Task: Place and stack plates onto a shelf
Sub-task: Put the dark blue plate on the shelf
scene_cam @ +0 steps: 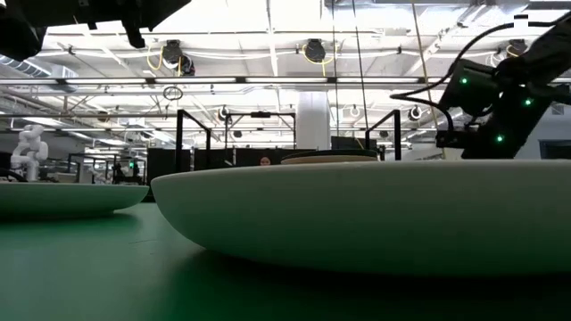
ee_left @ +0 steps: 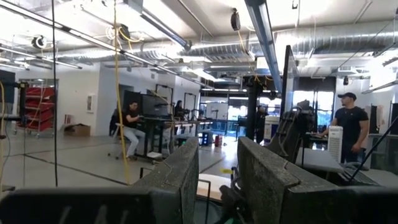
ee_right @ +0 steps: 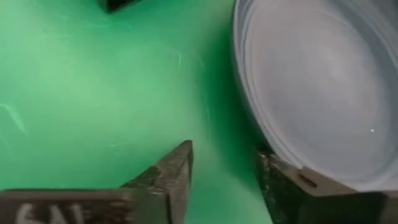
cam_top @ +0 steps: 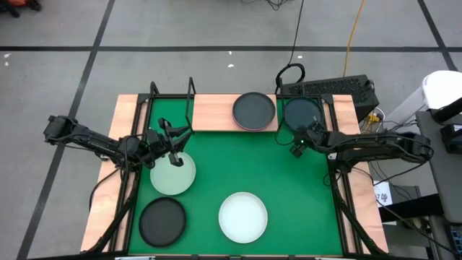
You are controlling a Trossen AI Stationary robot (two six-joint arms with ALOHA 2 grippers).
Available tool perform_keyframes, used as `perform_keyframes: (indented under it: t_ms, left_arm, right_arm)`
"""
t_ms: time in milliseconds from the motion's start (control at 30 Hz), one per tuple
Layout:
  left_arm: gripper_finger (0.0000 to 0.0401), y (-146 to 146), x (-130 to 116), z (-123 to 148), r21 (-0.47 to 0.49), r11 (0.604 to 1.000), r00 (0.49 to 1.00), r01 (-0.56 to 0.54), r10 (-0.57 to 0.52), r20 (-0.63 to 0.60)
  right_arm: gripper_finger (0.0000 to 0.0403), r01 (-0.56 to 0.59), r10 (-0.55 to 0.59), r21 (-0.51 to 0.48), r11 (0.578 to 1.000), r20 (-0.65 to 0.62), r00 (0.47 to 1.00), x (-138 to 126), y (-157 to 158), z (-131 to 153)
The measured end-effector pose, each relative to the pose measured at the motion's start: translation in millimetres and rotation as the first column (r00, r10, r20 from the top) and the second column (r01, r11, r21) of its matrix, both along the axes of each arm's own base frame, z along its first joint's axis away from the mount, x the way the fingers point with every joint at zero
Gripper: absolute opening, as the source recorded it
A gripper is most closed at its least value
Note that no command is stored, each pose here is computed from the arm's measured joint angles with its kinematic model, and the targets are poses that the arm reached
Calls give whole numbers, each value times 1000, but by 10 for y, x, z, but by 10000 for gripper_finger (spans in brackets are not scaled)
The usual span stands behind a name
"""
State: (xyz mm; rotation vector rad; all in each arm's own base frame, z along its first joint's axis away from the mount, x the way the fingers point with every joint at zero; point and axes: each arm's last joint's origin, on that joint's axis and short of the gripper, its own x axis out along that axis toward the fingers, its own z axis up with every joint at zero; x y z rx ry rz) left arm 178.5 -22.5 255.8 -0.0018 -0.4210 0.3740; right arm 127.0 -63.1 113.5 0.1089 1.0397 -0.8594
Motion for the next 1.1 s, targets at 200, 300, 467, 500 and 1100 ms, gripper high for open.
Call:
perform_keyframes:
  t_ms: [200,300,467,500,1100]
  left_arm:
    - [115,0,0,0,-6,1000,1000,3,-3,3]
    - [115,0,-1,1,-6,1000,1000,3,-3,3]
    - [115,0,0,0,-3,1000,1000,1,-1,1]
    - [115,0,0,0,-3,1000,1000,1,-1,1]
    - [115,0,3,-6,-10,1000,1000,5,-5,-2]
  right_arm:
    - [220,-25,25,-5,1000,18,1000,11,30,-10]
    - [240,-82,82,3,997,25,996,37,68,30]
    - [239,-147,152,-68,987,74,986,122,92,194]
    - [236,-149,154,-90,985,57,986,117,92,201]
    - [199,63,-66,-210,976,-6,998,-43,-88,-21]
